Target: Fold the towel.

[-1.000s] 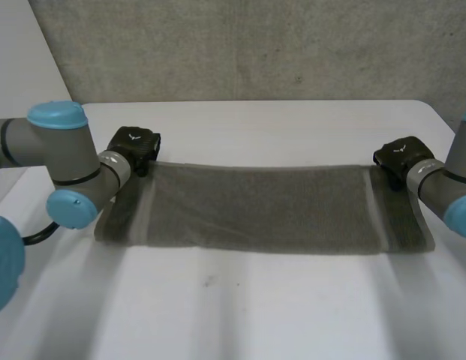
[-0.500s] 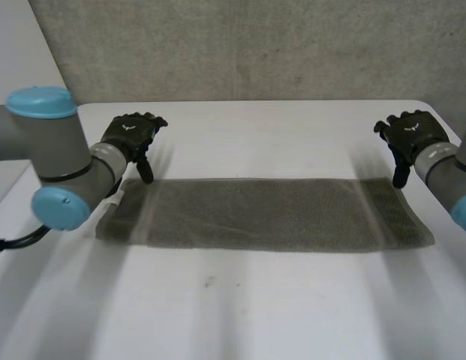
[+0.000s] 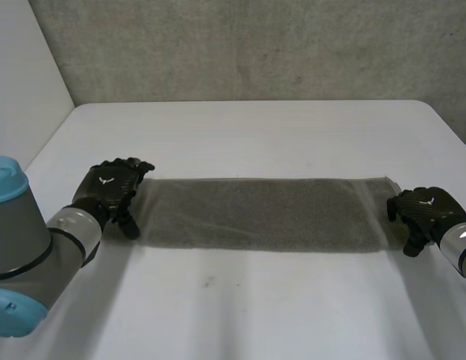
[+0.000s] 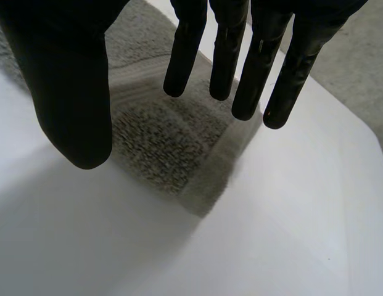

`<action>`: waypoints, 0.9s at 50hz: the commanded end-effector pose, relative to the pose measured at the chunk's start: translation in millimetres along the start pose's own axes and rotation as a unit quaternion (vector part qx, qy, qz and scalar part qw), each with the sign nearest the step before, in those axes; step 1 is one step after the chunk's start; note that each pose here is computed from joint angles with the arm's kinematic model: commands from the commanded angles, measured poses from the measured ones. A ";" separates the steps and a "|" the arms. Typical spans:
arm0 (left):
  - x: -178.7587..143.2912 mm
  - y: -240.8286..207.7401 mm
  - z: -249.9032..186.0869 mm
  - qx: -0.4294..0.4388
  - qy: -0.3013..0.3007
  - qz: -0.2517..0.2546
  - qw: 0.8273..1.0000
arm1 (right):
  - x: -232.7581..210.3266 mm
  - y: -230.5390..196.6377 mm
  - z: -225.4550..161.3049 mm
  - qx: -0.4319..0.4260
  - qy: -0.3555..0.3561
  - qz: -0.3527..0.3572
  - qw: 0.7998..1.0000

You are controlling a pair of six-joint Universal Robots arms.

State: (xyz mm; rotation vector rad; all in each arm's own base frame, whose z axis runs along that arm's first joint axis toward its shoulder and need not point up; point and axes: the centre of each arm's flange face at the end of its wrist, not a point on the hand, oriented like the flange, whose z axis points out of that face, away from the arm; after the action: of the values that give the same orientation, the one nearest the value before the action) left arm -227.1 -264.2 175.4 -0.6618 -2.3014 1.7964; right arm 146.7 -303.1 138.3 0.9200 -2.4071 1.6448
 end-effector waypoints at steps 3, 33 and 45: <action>-3.4 3.4 0.3 0.002 -0.006 -0.039 0.999 | 6.1 11.2 12.2 0.004 0.016 0.001 1.000; -3.0 2.7 -2.3 0.003 -0.006 -0.041 0.999 | 131.9 36.9 16.8 -0.024 0.171 -0.008 0.985; -8.5 -1.8 -2.8 0.011 -0.014 -0.042 0.999 | 104.9 -50.3 21.7 0.077 0.148 -0.074 0.983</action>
State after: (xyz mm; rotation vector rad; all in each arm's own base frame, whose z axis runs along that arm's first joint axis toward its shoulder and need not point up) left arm -220.5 -264.5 177.4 -0.5393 -2.2892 1.7920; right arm 20.1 -377.6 177.5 0.6542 -2.0726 1.5772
